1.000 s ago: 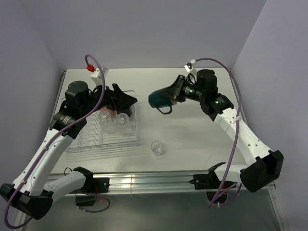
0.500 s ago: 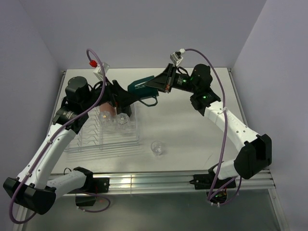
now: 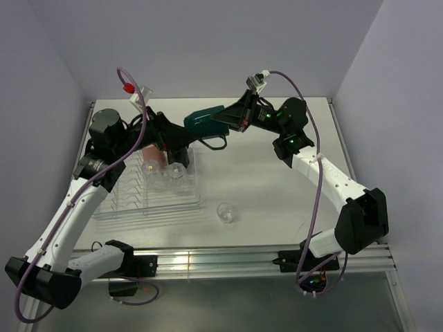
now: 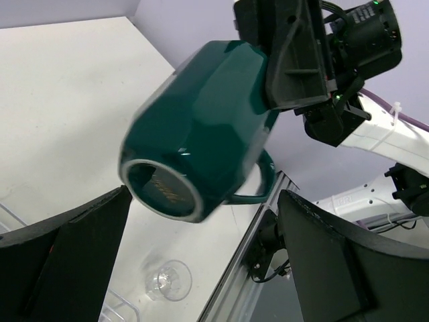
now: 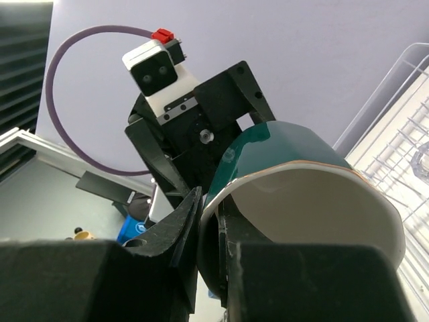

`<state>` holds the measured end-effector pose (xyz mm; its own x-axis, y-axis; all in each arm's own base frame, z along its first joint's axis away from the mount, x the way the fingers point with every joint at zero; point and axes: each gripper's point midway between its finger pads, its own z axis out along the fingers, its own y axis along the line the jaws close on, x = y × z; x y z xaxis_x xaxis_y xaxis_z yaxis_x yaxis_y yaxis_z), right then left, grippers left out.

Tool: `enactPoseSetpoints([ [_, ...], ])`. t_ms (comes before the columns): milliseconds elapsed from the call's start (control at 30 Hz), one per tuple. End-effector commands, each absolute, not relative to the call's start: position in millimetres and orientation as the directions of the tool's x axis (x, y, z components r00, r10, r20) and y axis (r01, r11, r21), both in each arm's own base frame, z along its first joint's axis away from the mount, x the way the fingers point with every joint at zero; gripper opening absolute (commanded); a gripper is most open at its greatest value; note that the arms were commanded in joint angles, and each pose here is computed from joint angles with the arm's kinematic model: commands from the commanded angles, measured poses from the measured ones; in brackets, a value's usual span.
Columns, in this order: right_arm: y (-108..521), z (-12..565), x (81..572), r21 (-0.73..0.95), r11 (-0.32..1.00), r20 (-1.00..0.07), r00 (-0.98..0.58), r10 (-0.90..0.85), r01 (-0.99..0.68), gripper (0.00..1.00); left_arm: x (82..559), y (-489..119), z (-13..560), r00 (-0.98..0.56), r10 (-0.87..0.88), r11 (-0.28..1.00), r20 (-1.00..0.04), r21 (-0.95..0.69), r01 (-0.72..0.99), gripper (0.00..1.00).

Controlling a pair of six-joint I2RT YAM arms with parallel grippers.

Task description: Load the cups into the dish rack

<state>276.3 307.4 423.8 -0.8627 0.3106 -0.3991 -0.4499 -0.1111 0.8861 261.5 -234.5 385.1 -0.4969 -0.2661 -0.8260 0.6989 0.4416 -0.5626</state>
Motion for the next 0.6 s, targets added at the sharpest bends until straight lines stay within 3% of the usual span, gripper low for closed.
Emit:
enactPoseSetpoints([
  [0,299.1,481.3,227.2,0.762,-0.255,-0.528,-0.799,0.287,-0.595,0.0,270.4,-231.6,375.4,-0.514,-0.26,0.472,-0.817,-0.572,0.67,0.99],
  [300,298.9,485.3,223.3,0.754,-0.265,-0.536,-0.796,0.28,-0.601,0.0,274.4,-231.5,371.9,-0.526,-0.262,0.46,-0.809,-0.584,0.669,0.99],
  [567,311.3,480.3,227.5,0.756,-0.278,-0.531,-0.803,0.269,-0.593,0.0,261.9,-242.2,386.8,-0.536,-0.292,0.323,-0.792,-0.61,0.724,0.99],
])
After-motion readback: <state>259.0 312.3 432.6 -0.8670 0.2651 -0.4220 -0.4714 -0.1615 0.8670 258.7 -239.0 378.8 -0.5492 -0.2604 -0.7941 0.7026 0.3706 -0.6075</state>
